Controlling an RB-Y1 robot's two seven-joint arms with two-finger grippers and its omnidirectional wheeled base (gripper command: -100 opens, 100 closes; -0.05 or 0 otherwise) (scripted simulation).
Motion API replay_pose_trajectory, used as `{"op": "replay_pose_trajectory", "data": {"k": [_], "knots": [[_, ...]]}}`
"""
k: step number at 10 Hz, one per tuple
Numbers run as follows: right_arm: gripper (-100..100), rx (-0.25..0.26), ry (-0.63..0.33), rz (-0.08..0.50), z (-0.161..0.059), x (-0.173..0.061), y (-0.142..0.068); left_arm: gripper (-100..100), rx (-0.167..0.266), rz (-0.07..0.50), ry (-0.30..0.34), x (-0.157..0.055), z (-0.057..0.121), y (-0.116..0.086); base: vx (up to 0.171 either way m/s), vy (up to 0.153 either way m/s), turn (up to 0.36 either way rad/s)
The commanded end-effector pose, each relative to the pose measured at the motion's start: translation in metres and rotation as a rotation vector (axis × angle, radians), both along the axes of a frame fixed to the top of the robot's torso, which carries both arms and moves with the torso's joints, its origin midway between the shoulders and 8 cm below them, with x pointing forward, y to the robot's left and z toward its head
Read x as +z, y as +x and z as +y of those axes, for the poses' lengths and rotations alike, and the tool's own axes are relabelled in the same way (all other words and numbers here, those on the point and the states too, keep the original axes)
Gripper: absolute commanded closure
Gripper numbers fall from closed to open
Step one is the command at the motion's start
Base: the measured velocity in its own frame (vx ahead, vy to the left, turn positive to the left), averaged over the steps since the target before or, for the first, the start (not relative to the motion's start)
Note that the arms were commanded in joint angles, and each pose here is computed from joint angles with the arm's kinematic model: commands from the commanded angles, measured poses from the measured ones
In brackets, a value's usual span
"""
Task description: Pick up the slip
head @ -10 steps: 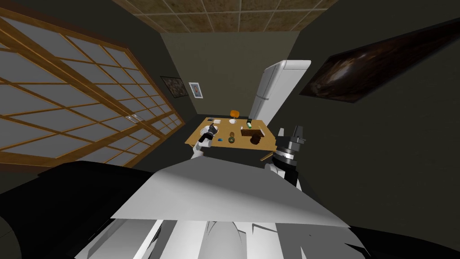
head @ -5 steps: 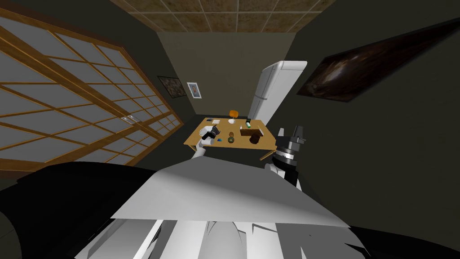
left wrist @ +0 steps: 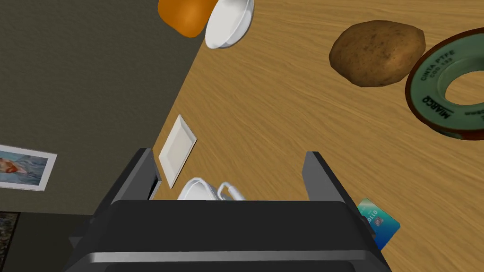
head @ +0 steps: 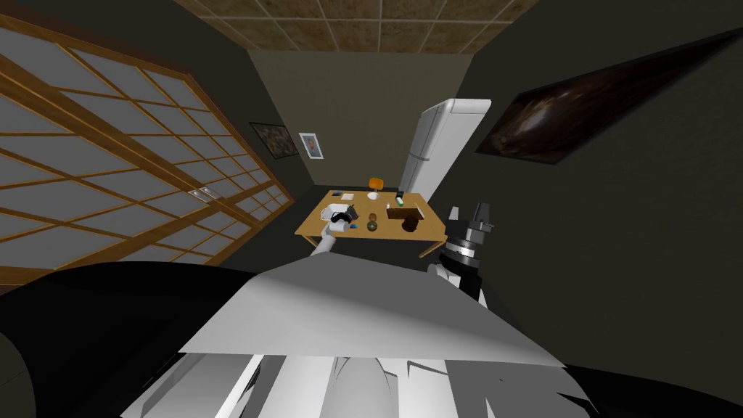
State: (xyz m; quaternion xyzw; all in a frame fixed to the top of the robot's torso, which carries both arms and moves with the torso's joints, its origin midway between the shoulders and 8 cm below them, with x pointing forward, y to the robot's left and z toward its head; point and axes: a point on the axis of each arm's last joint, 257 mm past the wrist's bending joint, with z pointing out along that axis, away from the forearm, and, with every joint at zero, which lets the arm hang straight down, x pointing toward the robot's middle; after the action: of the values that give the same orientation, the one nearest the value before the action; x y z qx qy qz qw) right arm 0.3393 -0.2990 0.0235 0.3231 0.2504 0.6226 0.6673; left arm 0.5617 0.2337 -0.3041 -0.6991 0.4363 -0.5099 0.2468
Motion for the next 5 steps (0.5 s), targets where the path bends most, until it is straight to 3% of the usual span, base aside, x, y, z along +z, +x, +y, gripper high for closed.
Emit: {"op": "replay_pose_trajectory", "data": {"k": [1, 5], "knots": [[0, 0.0, 0.0, 0.0, 0.0, 0.0, 0.0, -100, -0.021, 0.067, -0.007, -0.018, -0.014, 0.002, 0.011, -0.005, -0.05], [0, 0.0, 0.0, 0.0, 0.0, 0.0, 0.0, -100, -0.059, 0.201, -0.008, -0.054, -0.034, -0.002, 0.013, -0.008, -0.039]]}}
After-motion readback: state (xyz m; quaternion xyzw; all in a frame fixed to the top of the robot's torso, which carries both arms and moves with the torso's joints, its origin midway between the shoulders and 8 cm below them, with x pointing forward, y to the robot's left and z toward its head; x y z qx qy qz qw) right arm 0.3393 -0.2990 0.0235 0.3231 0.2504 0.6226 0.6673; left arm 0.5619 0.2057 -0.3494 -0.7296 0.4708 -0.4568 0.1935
